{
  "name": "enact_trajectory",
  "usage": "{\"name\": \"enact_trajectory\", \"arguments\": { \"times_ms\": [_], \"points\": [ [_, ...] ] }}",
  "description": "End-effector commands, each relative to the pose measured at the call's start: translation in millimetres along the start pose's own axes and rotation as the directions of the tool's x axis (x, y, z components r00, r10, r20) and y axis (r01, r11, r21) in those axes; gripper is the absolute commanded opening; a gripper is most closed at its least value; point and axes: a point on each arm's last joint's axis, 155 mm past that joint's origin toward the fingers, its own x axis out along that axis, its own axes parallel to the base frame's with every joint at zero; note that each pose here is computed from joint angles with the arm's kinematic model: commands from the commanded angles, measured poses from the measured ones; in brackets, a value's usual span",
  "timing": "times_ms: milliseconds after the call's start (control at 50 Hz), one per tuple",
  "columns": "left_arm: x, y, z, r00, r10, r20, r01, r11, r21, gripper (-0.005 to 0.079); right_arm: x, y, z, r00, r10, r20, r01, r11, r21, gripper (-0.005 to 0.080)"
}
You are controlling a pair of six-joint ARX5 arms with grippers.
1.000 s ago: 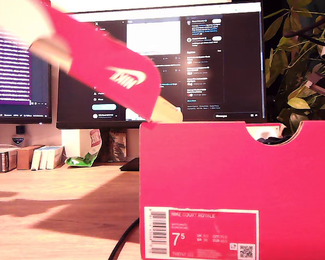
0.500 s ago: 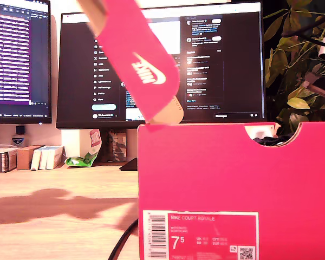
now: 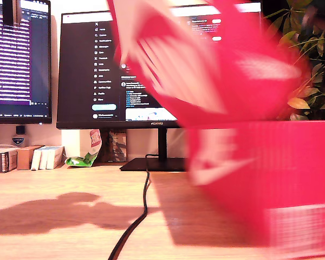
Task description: Close the red shoebox by pushing the lid with your left arm and holding the box in place with your right arm
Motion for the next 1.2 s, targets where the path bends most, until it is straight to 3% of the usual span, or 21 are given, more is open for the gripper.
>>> {"name": "enact_trajectory", "arguments": {
  "times_ms": [0,80,260,420,500,660,720,920,1080,1180],
  "points": [
    [1.8,-0.6,1.2,1.0,-0.008,0.016,0.008,1.0,0.006,-0.0019,3.8,2.3,-11.8,0.999,0.006,-0.037,-0.006,1.0,-0.003,-0.0012],
    [2.5,-5.7,4.7,0.999,-0.025,0.029,0.024,1.0,0.019,-0.0019,4.0,5.1,-13.3,0.999,0.008,-0.043,-0.008,1.0,-0.013,-0.0012],
    [2.6,-2.4,0.8,1.0,-0.013,0.015,0.013,1.0,0.016,-0.0019,4.2,-33.1,-23.2,0.979,-0.185,-0.088,0.181,0.982,-0.058,-0.0012],
    [-0.7,29.0,-18.1,0.992,0.115,-0.042,-0.115,0.993,0.001,-0.0019,14.3,-66.1,-32.7,0.949,-0.28,-0.146,0.273,0.96,-0.063,-0.0012],
    [-6.6,55.5,-27.2,0.972,0.227,-0.066,-0.228,0.974,-0.009,-0.0019,26.2,-76.8,-44.8,0.934,-0.291,-0.208,0.285,0.957,-0.057,-0.0012],
    [-30.0,108.9,-39.5,0.891,0.441,-0.106,-0.446,0.894,-0.034,-0.0019,45.4,-99.2,-55.5,0.909,-0.324,-0.263,0.322,0.945,-0.05,-0.0012],
    [-36.6,123.3,-41.7,0.869,0.479,-0.123,-0.488,0.872,-0.046,-0.0019,50.2,-102.8,-56.4,0.902,-0.337,-0.269,0.333,0.941,-0.06,-0.0012],
    [-30.2,155.7,-49.5,0.844,0.499,-0.197,-0.521,0.849,-0.082,-0.0019,48.2,-125.6,-49.7,0.863,-0.442,-0.245,0.425,0.897,-0.12,-0.0013],
    [-5.8,168.0,-57.2,0.867,0.428,-0.256,-0.467,0.877,-0.114,-0.0019,40.7,-146.5,-54.7,0.83,-0.492,-0.263,0.482,0.87,-0.106,-0.0012],
    [2.9,176.0,-66.7,0.863,0.408,-0.297,-0.461,0.877,-0.133,-0.0019,39.9,-157.8,-61.4,0.816,-0.503,-0.286,0.496,0.862,-0.101,-0.0012]
  ]
}}
